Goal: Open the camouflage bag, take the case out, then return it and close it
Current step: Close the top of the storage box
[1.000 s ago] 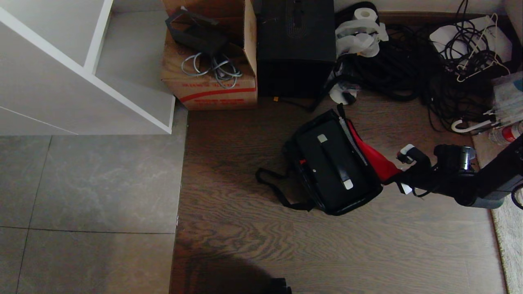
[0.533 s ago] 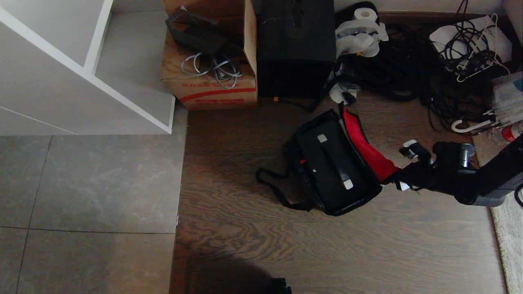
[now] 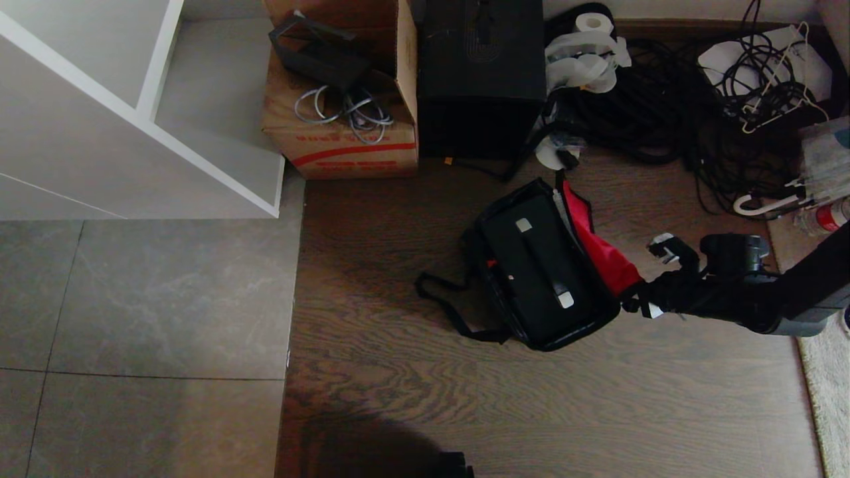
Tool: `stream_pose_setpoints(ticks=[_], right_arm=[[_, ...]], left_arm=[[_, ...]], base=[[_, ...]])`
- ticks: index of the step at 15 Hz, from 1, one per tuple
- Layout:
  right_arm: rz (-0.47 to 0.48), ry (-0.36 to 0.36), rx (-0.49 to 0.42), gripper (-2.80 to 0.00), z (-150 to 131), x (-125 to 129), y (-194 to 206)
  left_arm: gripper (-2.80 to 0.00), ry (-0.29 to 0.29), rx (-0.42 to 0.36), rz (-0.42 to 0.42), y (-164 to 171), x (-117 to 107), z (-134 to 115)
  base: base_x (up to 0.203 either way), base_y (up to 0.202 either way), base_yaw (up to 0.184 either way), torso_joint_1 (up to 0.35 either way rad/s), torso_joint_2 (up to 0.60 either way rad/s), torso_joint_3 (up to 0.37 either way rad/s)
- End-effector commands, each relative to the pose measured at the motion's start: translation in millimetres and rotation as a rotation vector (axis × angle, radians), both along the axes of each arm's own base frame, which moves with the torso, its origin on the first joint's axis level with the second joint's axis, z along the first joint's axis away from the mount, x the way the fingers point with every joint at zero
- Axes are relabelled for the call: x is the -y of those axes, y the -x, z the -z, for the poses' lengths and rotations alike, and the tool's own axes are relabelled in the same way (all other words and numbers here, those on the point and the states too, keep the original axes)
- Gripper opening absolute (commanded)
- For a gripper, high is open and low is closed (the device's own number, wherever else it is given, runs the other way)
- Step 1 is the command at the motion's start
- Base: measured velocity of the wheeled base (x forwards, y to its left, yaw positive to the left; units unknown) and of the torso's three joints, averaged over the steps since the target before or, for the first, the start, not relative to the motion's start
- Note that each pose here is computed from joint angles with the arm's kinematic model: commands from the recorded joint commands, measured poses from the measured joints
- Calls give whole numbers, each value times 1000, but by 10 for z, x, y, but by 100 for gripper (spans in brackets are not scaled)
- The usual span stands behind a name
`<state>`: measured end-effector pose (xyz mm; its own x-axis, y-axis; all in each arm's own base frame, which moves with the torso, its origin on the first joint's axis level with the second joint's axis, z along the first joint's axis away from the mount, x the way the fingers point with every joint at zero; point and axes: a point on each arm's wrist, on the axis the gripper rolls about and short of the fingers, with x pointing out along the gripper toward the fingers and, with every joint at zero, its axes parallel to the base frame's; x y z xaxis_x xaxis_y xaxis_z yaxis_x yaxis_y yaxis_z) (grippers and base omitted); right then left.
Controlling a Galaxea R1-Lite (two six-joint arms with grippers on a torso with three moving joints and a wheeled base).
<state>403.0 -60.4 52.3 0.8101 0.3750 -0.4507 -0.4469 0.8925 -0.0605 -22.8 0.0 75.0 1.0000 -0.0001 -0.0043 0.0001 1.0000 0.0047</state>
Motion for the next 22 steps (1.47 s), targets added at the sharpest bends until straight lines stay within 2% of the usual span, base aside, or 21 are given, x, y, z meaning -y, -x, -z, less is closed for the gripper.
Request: stream_pose_setpoints(ticks=[1,3,5,7,9,10,12,14,15,18,22], right_arm=[[-28,-31,19,-280,-54,-1,4],[-39,-3,49,-280,-69,19,-6],[-85,94,101,-280,-80,35,-12],[-144,226,163,-280,-85,68,1],[-192,398,274,-280,-142,117,-11],[-194,449,334,-280,-191,128,-31],[-188,504,429,-280,-306,130,-49],[-195,626,566,-280,-417,140,-77],[-198,665,609,-280,-446,143,-79],[-202,699,667,-280,-556,108,-8],[-279,680,732,-280,-538,-115,140]], left_arm=[[-280,0,1,0,0,0,-1],[-280,0,0,0,0,0,0],[-280,0,1,0,0,0,-1],[-280,0,0,0,0,0,0],[-280,0,0,0,0,0,0],[-280,0,0,0,0,0,0],[-280,0,0,0,0,0,0],[-280,0,0,0,0,0,0],[-280,0,1,0,0,0,-1],[-280,0,0,0,0,0,0],[-280,0,0,0,0,0,0]], base=[[0,0,0,0,0,0],[0,0,0,0,0,0],[0,0,0,0,0,0],[0,0,0,0,0,0],[0,0,0,0,0,0],[0,0,0,0,0,0],[0,0,0,0,0,0],[0,0,0,0,0,0],[0,0,0,0,0,0],[0,0,0,0,0,0],[0,0,0,0,0,0]])
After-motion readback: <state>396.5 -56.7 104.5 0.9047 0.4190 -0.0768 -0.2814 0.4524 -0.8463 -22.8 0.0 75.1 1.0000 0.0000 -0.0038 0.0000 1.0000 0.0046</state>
